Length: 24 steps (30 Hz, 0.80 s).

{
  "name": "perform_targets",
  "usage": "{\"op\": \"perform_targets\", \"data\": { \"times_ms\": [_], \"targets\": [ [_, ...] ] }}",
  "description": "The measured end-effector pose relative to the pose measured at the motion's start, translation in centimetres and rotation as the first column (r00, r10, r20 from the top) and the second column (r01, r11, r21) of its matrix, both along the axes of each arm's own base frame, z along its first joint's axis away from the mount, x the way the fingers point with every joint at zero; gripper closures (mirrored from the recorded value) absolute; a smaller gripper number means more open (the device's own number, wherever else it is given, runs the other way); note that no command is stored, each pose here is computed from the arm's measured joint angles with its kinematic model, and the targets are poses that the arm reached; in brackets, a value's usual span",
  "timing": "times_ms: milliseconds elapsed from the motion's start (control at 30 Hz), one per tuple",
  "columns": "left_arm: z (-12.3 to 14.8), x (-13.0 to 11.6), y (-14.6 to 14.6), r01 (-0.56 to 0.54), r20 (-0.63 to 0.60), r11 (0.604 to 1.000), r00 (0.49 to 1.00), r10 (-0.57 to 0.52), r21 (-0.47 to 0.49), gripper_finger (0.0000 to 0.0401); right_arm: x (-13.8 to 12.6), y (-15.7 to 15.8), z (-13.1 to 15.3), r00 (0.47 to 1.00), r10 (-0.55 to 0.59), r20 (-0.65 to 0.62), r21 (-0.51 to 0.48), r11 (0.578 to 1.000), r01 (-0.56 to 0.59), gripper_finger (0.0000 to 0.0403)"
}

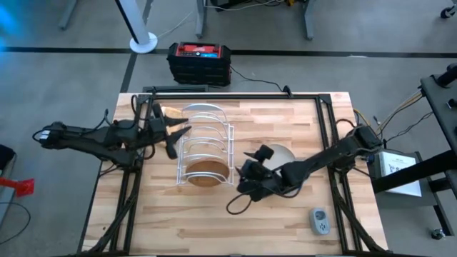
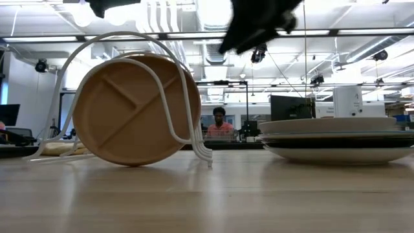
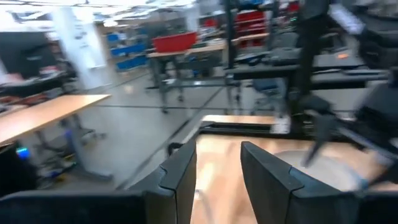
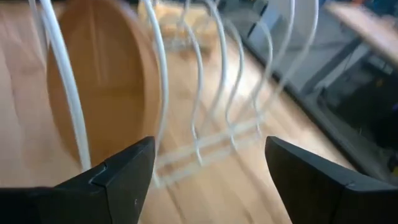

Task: Sort dishes
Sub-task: Put the brown plate into the dishwasher rack, then put the white plate into the dishwasher rack

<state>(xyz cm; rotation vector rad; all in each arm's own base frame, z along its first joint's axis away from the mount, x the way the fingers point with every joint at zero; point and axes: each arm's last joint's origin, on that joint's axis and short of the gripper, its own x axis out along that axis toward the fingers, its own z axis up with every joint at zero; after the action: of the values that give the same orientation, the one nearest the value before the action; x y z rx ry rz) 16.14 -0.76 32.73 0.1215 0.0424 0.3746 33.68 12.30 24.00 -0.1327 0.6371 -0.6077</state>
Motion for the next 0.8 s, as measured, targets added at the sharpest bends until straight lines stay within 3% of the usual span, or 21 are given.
{"op": "perform_targets", "data": {
  "times_ms": [267,400,800],
  "targets": [
    [-0.3,-0.5,-1.7,0.108,-0.013,0.992,0.994,-0.109,-0.059,0.0285,-5.4,-1.9,0.9,0.986,-0.110,-0.128,0.136,0.982,0.128,0.0105],
    [-0.5,-0.5,-2.0,0.123,-0.018,0.987,0.992,-0.125,-0.103,0.0285,-8.3,-3.3,1.5,0.978,-0.178,-0.110,0.204,0.959,0.197,0.0105],
    [-1.2,0.0,-2.1,0.109,-0.040,0.978,0.992,-0.118,-0.181,0.0285,-15.5,-7.4,-0.1,0.948,-0.309,-0.075,0.447,0.839,0.309,0.0107]
  ]
}}
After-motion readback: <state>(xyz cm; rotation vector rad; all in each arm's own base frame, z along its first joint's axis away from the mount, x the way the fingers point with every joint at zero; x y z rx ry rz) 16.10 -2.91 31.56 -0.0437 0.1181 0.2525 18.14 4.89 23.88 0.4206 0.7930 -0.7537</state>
